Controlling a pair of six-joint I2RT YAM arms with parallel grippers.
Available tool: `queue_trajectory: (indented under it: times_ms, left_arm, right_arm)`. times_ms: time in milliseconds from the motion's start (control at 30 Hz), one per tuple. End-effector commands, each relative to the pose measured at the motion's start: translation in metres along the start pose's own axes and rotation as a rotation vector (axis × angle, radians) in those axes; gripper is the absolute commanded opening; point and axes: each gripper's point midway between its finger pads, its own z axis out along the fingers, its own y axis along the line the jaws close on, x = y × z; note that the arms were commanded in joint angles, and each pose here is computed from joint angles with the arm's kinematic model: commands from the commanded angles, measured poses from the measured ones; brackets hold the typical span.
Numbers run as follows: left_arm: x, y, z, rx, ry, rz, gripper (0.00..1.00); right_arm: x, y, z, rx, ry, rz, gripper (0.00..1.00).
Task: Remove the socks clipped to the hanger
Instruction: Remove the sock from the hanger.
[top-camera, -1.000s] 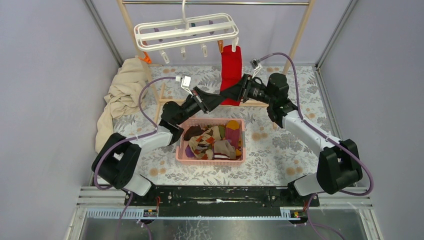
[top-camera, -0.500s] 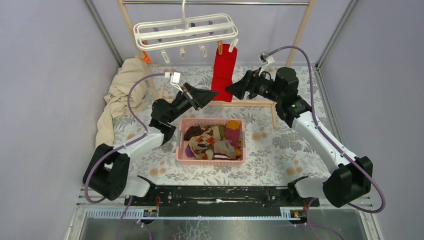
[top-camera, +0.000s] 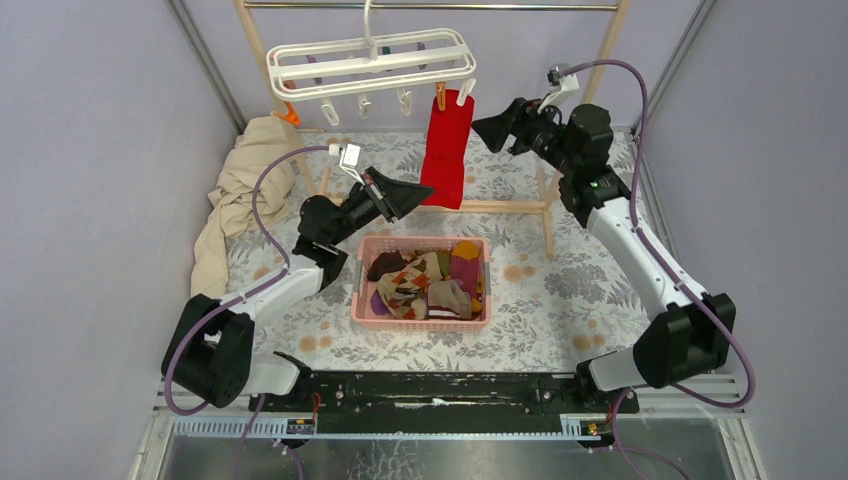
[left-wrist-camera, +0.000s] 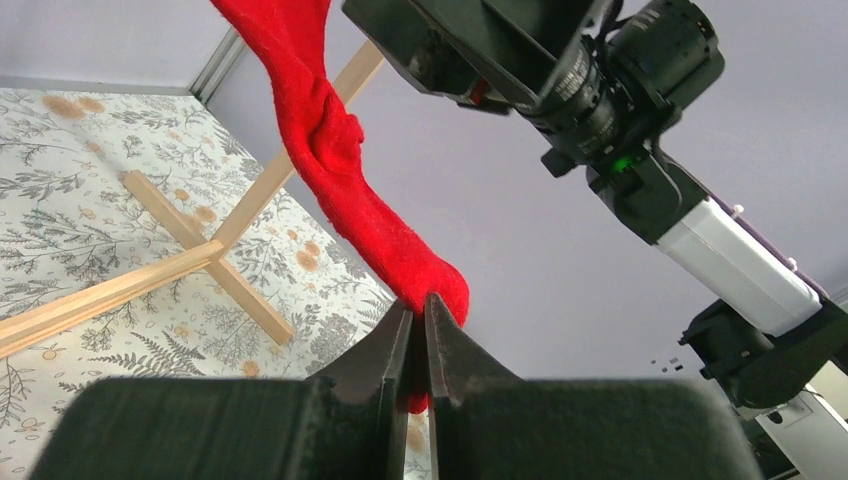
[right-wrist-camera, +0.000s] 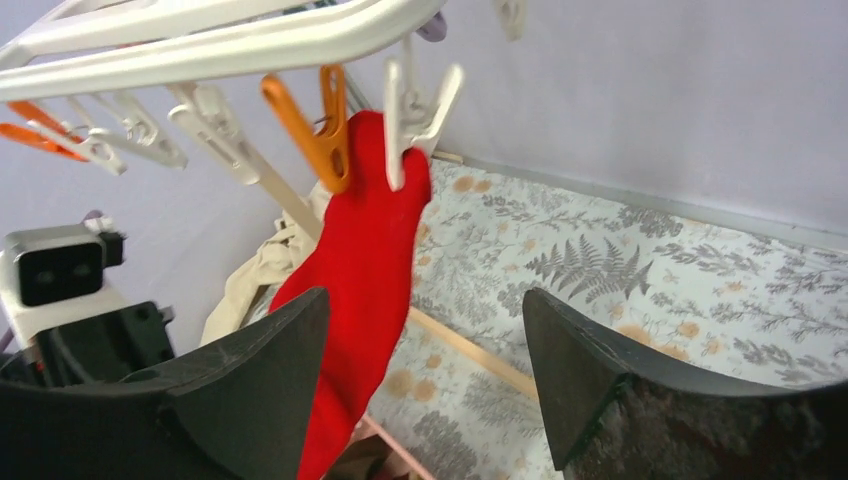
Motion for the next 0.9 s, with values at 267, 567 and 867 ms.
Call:
queue_trajectory:
  times_ms: [267, 567, 867]
  left_arm:
    - [-0.001, -0.010, -0.004, 0.051, 0.016, 0.012, 0.14]
    - [0.001, -0.002, -0.005, 0.041, 0.022, 0.006, 0.13]
    - [-0.001, 0.003, -0.007, 0.039, 0.019, 0.001, 0.13]
  right_arm:
    - [-0.055, 0.001, 0.043, -0.113, -0.242, -0.050, 0.76]
    - [-0.067, 0.007, 0.053, -0.166, -0.294, -0.028, 0.76]
    - [-0.069, 0.004, 0.064, -0.187, -0.297, -0.008, 0.70]
